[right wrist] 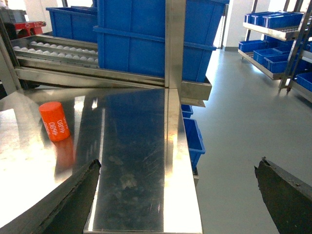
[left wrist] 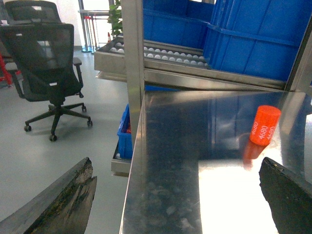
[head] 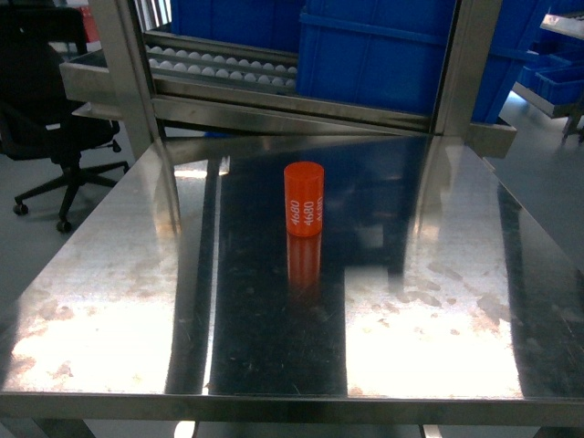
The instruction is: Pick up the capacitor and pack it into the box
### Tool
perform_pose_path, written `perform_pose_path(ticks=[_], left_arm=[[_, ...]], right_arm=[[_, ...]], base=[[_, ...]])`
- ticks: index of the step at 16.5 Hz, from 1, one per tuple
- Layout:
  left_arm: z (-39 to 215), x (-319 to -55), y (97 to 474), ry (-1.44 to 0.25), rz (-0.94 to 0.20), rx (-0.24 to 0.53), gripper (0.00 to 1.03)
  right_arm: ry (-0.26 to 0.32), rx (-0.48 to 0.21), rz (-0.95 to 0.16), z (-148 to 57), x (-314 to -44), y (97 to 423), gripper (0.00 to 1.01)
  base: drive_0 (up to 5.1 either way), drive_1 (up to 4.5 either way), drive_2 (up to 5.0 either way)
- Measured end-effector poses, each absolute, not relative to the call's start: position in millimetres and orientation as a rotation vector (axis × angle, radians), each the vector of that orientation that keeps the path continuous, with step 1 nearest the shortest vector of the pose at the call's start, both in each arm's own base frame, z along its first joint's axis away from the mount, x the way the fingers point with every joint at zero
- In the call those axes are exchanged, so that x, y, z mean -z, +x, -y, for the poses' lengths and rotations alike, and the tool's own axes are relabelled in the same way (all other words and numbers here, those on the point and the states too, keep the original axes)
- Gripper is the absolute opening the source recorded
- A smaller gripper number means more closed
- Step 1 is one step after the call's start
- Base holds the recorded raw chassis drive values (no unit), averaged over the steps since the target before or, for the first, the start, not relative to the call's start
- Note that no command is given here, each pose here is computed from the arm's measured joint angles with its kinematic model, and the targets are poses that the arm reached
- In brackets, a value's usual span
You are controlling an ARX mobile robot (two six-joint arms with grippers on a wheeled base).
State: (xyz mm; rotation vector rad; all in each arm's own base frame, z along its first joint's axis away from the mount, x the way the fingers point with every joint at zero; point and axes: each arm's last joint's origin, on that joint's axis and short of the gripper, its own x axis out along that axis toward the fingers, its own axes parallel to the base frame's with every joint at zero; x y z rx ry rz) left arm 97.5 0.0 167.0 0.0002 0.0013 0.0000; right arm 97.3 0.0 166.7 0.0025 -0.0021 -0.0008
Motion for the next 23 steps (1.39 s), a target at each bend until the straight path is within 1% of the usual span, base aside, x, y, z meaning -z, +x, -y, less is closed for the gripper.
perform_pose_path(ticks=[12, 13, 14, 15, 18, 20, 21, 23], left_arm=[[0, -167, 98, 0.001, -0.001, 0.0, 0.98], [1, -165, 99, -0.007, -0.04, -0.013, 0.98], [6, -165, 108, -0.016, -0.055, -0.004, 0.98], [14, -165, 118, -0.02, -0.061, 0.026, 0.98], [24, -170, 134, -0.032, -0.049, 0.06, 0.98], [42, -193, 172, -0.056, 0.026, 0.087, 0.98], [55, -199, 197, -0.066, 0.047, 0.11, 0.98], [84, -180, 245, -0.044, -0.035, 0.165, 0.98]], right_arm=[[0.002, 0.0, 0.001, 0, -167, 97, 0.98], [0.002, 0.0, 0.002, 0, -167, 97, 0.98], [0.002, 0.0, 0.002, 0, -167, 97, 0.98], [0.002, 0.0, 0.002, 0, -167, 97, 0.98], [0.002, 0.0, 0.002, 0, -167, 97, 0.98], [0.002, 0.001, 0.002, 0, -167, 97, 0.98], [0.002, 0.0, 0.002, 0, -167, 97, 0.98], [0.002, 0.0, 0.002, 0, -167, 97, 0.98]], base=[[0.0, 0.0, 0.0], [0.0, 0.0, 0.0], [0.0, 0.0, 0.0], [0.0, 0.0, 0.0], [0.0, 0.0, 0.0], [0.0, 0.0, 0.0], [0.0, 0.0, 0.0], [0.0, 0.0, 0.0]])
